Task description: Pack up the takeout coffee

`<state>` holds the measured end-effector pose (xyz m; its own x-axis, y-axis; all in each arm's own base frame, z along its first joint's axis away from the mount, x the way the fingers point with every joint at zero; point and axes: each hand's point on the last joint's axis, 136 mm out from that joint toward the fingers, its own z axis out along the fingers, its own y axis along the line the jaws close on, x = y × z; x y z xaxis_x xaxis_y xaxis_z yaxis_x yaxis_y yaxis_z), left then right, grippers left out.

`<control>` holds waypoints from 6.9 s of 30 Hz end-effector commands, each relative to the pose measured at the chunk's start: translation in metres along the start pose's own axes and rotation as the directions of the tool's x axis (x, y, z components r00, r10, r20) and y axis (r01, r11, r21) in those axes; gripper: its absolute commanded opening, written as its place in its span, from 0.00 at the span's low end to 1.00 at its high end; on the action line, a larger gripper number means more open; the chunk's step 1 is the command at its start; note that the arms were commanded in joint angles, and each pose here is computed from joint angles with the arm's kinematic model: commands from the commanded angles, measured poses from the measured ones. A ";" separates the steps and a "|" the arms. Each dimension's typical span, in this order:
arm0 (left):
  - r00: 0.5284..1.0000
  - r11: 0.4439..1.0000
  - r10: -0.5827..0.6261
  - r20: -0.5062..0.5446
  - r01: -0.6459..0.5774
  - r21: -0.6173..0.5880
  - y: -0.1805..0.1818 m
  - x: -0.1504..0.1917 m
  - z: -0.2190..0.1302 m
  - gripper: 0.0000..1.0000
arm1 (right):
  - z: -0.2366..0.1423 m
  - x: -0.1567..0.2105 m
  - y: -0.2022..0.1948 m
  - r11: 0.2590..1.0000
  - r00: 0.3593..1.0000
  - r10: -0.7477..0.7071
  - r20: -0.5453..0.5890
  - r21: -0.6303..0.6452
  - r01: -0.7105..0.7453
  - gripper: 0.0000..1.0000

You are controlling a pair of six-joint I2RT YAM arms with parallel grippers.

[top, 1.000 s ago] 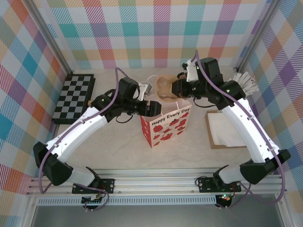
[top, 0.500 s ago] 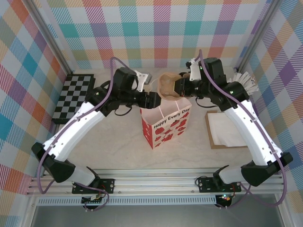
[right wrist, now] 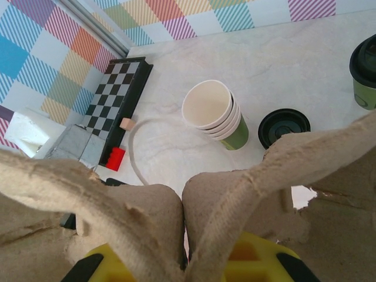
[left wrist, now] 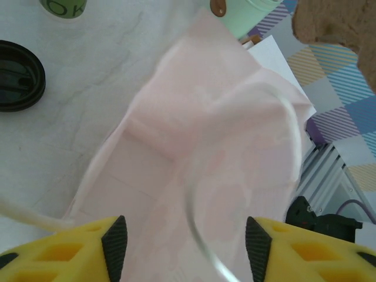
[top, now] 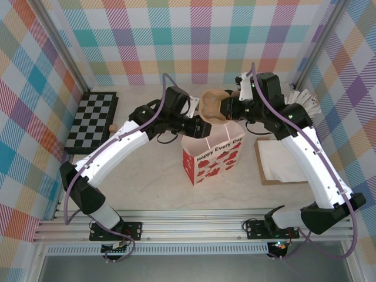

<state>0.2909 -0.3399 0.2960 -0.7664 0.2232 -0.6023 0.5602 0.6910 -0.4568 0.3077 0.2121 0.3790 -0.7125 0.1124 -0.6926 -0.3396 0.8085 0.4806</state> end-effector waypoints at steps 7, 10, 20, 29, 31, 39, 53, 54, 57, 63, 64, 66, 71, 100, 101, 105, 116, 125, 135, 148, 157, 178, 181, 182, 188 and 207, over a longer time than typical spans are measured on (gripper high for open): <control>0.981 0.982 0.189 0.050 -0.189 0.000 -0.014 0.005 -0.025 0.37 | -0.015 0.005 0.016 0.997 0.999 -0.018 -0.035 -0.079 0.016 0.00; 0.982 0.982 0.189 0.021 -0.189 0.010 -0.018 0.007 -0.029 0.56 | -0.020 0.007 0.010 0.999 1.000 -0.007 -0.028 -0.042 0.006 0.00; 0.987 0.974 0.147 0.058 -0.155 0.168 -0.061 0.028 -0.060 0.72 | -0.033 -0.007 -0.016 0.999 0.998 0.036 0.058 0.009 -0.036 0.00; 0.997 0.984 0.030 0.071 -0.018 -0.176 -0.032 0.016 0.002 0.69 | -0.051 -0.025 -0.046 0.997 0.988 0.057 0.143 0.038 -0.063 0.00; 0.997 0.980 0.008 0.074 0.007 -0.200 -0.031 0.013 0.016 0.70 | -0.054 -0.025 -0.047 0.998 0.988 0.054 0.147 0.034 -0.060 0.00; 0.993 0.980 0.036 0.117 -0.012 -0.197 -0.034 0.001 0.027 0.51 | -0.054 -0.005 -0.044 0.998 0.995 0.060 0.076 0.008 -0.061 0.00; 0.935 0.948 0.307 0.179 -0.283 -0.148 -0.051 -0.012 0.020 0.50 | -0.047 0.010 -0.035 0.993 0.995 0.102 -0.012 -0.057 -0.103 0.01; 0.929 0.944 0.322 0.181 -0.300 -0.140 -0.054 -0.013 0.020 0.46 | -0.046 0.010 -0.036 0.993 0.994 0.105 -0.013 -0.055 -0.106 0.01; 0.918 0.938 0.344 0.196 -0.325 -0.124 -0.059 -0.014 0.014 0.30 | -0.044 0.009 -0.037 0.991 0.992 0.125 -0.020 -0.048 -0.126 0.00; 0.870 0.899 0.436 0.230 -0.433 -0.070 -0.071 0.001 -0.001 0.21 | -0.044 0.005 -0.025 0.979 0.984 0.172 -0.056 -0.101 -0.177 0.00; 0.850 0.880 0.473 0.234 -0.469 -0.077 -0.073 0.004 -0.002 0.19 | -0.043 0.005 -0.022 0.975 0.981 0.183 -0.068 -0.113 -0.190 0.00; 0.814 0.844 0.533 0.231 -0.530 -0.079 -0.076 0.007 -0.005 0.15 | -0.044 0.004 -0.019 0.971 0.976 0.201 -0.087 -0.115 -0.210 0.00; 0.726 0.750 0.655 0.210 -0.658 -0.064 -0.080 0.016 -0.007 0.09 | -0.041 0.010 -0.018 0.956 0.954 0.258 -0.155 -0.100 -0.275 0.00; 0.687 0.739 0.654 0.317 -0.670 -0.072 -0.077 0.033 -0.041 0.07 | 0.013 0.056 -0.046 0.747 0.723 0.637 -0.268 -0.017 -0.665 0.00; 0.691 0.741 0.650 0.317 -0.668 -0.065 -0.077 0.035 -0.042 0.07 | 0.012 0.054 -0.046 0.749 0.726 0.637 -0.261 -0.013 -0.662 0.00; 0.693 0.754 0.643 0.325 -0.647 -0.111 -0.072 0.029 -0.042 0.06 | 0.001 0.040 -0.026 0.737 0.721 0.635 -0.278 -0.061 -0.673 0.00; 0.635 0.737 0.654 0.411 -0.658 -0.156 -0.074 0.023 -0.053 0.00 | -0.024 0.055 0.002 0.710 0.699 0.657 -0.283 -0.077 -0.700 0.00; 0.639 0.741 0.648 0.415 -0.655 -0.149 -0.073 0.025 -0.048 0.00 | -0.013 0.066 0.015 0.658 0.648 0.684 -0.335 -0.101 -0.746 0.00; 0.644 0.744 0.647 0.408 -0.650 -0.152 -0.070 0.027 -0.043 0.00 | 0.003 0.072 0.023 0.595 0.594 0.731 -0.337 -0.114 -0.796 0.00; 0.638 0.744 0.643 0.424 -0.652 -0.148 -0.068 0.033 -0.048 0.00 | 0.019 0.113 -0.001 0.561 0.533 0.795 -0.289 0.017 -0.828 0.00; 0.636 0.745 0.620 0.459 -0.662 -0.088 -0.078 0.040 -0.062 0.00 | 0.025 0.122 -0.025 0.678 0.646 0.734 -0.209 0.265 -0.685 0.00; 0.450 0.535 0.656 0.606 -0.843 0.047 -0.105 0.096 -0.095 0.03 | 0.066 0.163 -0.028 0.841 0.794 0.474 -0.379 0.461 -0.283 0.00; 0.430 0.495 0.706 0.563 -0.868 0.042 -0.104 0.104 -0.078 0.05 | 0.072 0.165 -0.027 0.862 0.821 0.417 -0.391 0.457 -0.220 0.00; 0.424 0.482 0.726 0.542 -0.875 0.040 -0.103 0.106 -0.070 0.05 | 0.073 0.166 -0.028 0.866 0.834 0.386 -0.395 0.466 -0.181 0.00; 0.381 0.425 0.756 0.532 -0.904 0.043 -0.111 0.107 -0.062 0.02 | 0.079 0.182 -0.037 0.849 0.837 0.341 -0.428 0.522 -0.079 0.00; 0.703 0.857 0.502 0.504 -0.327 -0.397 0.034 0.000 -0.154 1.00 | 0.082 0.173 -0.022 0.938 0.880 -0.121 -0.460 0.238 0.253 0.00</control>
<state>0.2130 -0.2503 0.3790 0.1064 0.2168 -0.9704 0.7692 0.6004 0.2185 0.2401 0.2602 0.1970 -0.9285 -0.1465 -0.3411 -0.2183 0.9587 0.1823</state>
